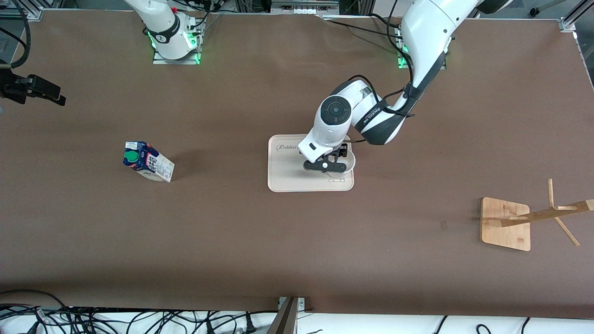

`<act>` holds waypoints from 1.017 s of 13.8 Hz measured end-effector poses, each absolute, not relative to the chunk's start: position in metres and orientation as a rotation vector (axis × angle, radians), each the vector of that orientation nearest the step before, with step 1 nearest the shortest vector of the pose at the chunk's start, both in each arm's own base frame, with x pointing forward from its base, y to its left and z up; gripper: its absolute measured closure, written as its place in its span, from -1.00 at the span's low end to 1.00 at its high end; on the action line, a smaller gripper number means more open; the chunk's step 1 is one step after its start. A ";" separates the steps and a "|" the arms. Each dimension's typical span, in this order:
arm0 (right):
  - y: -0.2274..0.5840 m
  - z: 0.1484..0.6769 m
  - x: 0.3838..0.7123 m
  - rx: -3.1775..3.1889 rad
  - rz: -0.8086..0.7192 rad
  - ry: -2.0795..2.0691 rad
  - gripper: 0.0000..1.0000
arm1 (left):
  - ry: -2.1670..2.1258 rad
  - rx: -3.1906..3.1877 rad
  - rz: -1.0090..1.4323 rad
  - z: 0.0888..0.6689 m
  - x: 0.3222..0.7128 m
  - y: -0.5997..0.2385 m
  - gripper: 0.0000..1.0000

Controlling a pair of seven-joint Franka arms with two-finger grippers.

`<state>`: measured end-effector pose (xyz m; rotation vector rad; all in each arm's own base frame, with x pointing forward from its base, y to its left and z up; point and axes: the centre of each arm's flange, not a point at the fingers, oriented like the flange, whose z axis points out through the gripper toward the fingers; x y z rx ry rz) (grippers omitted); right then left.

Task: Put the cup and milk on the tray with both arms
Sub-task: 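Lower the mug onto the tray and open the left gripper, then grasp the milk carton with the right gripper while the left gripper withdraws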

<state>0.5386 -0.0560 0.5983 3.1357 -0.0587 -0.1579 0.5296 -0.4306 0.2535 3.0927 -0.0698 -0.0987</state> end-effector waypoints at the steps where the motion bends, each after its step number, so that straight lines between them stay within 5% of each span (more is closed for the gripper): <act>1: -0.055 0.598 0.541 3.135 -0.154 -0.056 -1.00 | -0.068 3.094 -0.099 0.253 0.530 -0.430 -1.00; 5: -0.054 0.592 0.548 3.133 -0.158 -0.052 -1.00 | -0.029 3.124 -0.105 0.272 0.542 -0.414 -1.00; 14: -0.050 0.562 0.572 3.146 -0.139 -0.049 -1.00 | -0.201 3.256 -0.088 0.439 0.572 -0.288 -1.00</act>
